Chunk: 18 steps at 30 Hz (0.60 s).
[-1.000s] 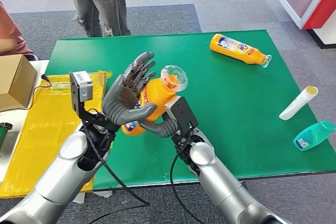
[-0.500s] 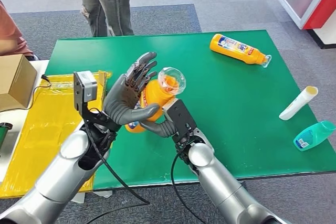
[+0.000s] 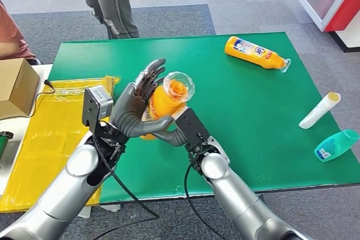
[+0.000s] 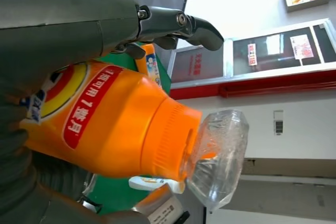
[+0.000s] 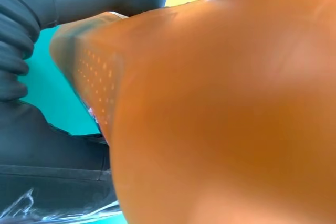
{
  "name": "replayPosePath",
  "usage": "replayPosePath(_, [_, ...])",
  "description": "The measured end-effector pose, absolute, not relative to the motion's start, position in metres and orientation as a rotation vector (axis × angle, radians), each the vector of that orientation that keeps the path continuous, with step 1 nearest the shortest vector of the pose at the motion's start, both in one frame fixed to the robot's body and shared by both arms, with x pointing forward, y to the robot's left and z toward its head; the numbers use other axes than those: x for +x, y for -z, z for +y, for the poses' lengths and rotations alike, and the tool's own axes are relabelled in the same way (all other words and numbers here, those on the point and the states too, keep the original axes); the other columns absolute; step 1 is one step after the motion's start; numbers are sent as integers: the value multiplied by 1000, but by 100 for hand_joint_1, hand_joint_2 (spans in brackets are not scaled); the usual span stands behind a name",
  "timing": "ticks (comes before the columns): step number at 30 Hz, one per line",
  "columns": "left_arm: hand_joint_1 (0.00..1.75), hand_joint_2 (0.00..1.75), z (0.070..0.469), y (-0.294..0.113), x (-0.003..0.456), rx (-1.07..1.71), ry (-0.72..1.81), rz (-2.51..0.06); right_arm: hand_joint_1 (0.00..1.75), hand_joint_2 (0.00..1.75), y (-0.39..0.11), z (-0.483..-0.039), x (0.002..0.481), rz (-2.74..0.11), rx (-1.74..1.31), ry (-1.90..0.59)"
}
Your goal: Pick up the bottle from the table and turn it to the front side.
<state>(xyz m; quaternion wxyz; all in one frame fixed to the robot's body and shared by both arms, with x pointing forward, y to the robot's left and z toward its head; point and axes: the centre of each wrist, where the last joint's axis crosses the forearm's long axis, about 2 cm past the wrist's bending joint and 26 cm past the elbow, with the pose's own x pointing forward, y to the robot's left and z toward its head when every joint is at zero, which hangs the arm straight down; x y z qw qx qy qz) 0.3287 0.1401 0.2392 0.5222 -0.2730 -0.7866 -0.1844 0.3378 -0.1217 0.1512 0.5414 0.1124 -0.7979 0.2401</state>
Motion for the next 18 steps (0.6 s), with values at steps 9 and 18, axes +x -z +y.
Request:
replayPosePath(9, [0, 175, 149, -232, 322, -629, 409, -1912, 175, 175, -156, -135, 344, -1917, 186, -543])
replayPosePath(18, [0, 175, 154, -224, 316, -601, 390, -1934, 175, 175, -162, -157, 358, -1949, 65, -473])
